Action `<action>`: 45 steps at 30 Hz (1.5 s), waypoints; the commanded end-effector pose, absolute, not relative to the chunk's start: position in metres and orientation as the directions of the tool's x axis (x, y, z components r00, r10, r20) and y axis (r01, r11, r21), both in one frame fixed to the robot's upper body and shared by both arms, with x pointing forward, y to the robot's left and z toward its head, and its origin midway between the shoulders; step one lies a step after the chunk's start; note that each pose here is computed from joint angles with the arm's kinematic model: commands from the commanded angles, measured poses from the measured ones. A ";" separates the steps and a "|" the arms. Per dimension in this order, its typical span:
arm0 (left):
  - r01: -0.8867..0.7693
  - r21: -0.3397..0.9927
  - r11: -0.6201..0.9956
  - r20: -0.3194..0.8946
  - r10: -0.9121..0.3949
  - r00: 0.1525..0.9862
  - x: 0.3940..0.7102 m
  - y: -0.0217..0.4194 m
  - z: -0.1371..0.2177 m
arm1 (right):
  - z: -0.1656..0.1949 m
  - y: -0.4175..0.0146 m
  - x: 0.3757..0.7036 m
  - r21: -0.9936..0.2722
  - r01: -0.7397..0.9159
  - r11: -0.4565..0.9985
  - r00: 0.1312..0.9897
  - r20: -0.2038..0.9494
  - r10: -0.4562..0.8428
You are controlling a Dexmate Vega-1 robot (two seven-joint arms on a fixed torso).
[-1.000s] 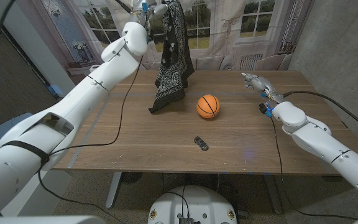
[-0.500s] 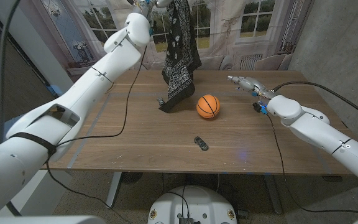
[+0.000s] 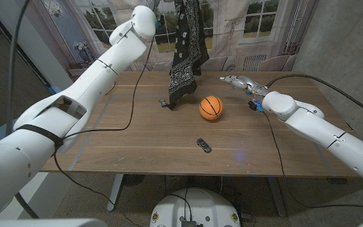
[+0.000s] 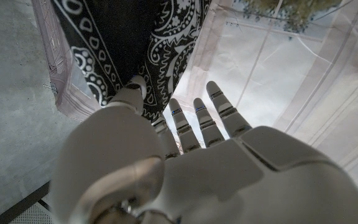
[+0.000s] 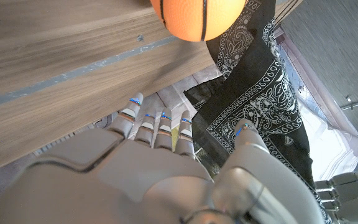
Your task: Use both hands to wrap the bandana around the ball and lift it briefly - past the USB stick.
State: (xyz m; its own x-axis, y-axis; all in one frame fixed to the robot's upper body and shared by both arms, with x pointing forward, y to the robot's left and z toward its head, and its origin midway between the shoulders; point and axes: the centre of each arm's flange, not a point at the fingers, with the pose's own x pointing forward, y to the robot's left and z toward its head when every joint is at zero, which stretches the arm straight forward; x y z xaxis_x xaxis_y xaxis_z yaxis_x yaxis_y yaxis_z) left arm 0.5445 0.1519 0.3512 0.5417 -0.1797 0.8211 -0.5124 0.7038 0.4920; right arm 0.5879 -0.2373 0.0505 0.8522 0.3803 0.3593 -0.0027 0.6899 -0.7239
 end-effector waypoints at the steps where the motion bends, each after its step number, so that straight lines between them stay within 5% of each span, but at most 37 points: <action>1: -0.312 0.584 0.750 0.739 -0.331 0.587 0.549 0.154 0.371 | 0.059 -0.213 0.600 -0.756 0.010 0.655 0.839 0.363 0.406; 33: -0.087 0.590 0.803 0.675 -0.431 0.599 0.592 0.157 0.395 | 0.073 -0.144 0.613 -0.828 -0.043 0.559 0.780 0.322 0.536; 45: -0.132 0.584 0.801 0.698 -0.413 0.585 0.594 0.145 0.392 | 0.065 -0.110 0.610 -0.825 0.128 0.551 0.834 0.390 0.390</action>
State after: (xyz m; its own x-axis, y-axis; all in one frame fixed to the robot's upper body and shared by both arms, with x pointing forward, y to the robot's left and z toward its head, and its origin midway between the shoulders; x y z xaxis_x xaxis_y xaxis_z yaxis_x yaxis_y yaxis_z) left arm 0.5894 0.1533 0.3930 0.5943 -0.4219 0.6847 -0.1138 0.7987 0.5909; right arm 0.6119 -0.1374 0.0681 0.8009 0.4942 0.3381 0.0025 0.5619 -0.8272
